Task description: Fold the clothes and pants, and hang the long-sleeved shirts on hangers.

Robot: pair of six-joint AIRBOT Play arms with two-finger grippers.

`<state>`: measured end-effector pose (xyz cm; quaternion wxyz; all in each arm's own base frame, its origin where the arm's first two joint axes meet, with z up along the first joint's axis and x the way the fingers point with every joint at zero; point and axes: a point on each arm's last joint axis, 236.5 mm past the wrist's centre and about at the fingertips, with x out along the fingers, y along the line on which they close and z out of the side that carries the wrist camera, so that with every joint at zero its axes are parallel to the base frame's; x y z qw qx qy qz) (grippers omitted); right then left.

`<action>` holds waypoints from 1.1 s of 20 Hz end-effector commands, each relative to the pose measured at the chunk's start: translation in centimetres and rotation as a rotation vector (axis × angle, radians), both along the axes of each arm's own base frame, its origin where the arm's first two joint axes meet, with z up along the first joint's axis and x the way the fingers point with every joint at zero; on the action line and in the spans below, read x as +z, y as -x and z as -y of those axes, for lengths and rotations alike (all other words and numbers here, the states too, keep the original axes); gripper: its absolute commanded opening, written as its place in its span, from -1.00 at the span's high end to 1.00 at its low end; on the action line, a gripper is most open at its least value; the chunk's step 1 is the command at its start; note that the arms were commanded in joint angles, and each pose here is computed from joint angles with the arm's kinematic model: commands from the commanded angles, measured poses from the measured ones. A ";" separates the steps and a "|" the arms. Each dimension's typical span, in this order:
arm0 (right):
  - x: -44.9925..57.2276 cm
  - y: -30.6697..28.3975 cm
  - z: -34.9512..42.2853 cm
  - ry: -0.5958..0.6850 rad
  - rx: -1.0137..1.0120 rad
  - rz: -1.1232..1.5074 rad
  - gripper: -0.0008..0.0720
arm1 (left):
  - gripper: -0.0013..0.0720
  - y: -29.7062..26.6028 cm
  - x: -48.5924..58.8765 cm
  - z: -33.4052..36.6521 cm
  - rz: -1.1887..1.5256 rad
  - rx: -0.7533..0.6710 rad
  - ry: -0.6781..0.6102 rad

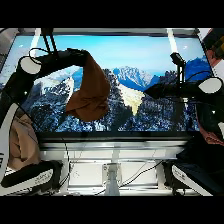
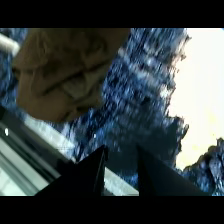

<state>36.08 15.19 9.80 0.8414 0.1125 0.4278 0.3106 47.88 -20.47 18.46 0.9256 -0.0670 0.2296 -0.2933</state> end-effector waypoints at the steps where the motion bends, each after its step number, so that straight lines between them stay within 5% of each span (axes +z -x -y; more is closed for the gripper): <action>1: -1.0 -2.6 -0.7 -0.038 -0.060 0.035 0.36 | 0.93 0.2 -1.3 0.4 -0.039 -0.021 -0.008; 14: -5.6 -2.4 -6.6 -0.008 0.040 -0.018 0.36 | 0.92 -0.8 -12.0 7.9 -0.254 -0.071 0.070; 15: -5.7 -2.4 -6.4 0.006 0.043 -0.015 0.36 | 0.83 -0.9 -12.1 8.8 -0.234 -0.067 0.067; 16: -6.0 -2.3 -6.1 0.024 0.049 -0.012 0.36 | 0.33 -0.8 -12.1 9.5 -0.220 -0.070 0.061; 17: -6.2 -2.3 -5.9 0.040 0.053 -0.009 0.36 | -0.61 -0.5 -11.9 9.9 -0.200 -0.088 0.040; 18: -6.3 -2.3 -5.7 0.054 0.056 -0.006 0.36 | -0.94 -0.2 -11.6 9.9 -0.180 -0.108 0.013; 22: -6.3 -2.3 -5.6 0.063 0.058 -0.002 0.36 | -0.94 1.8 -8.0 6.3 -0.151 -0.170 -0.080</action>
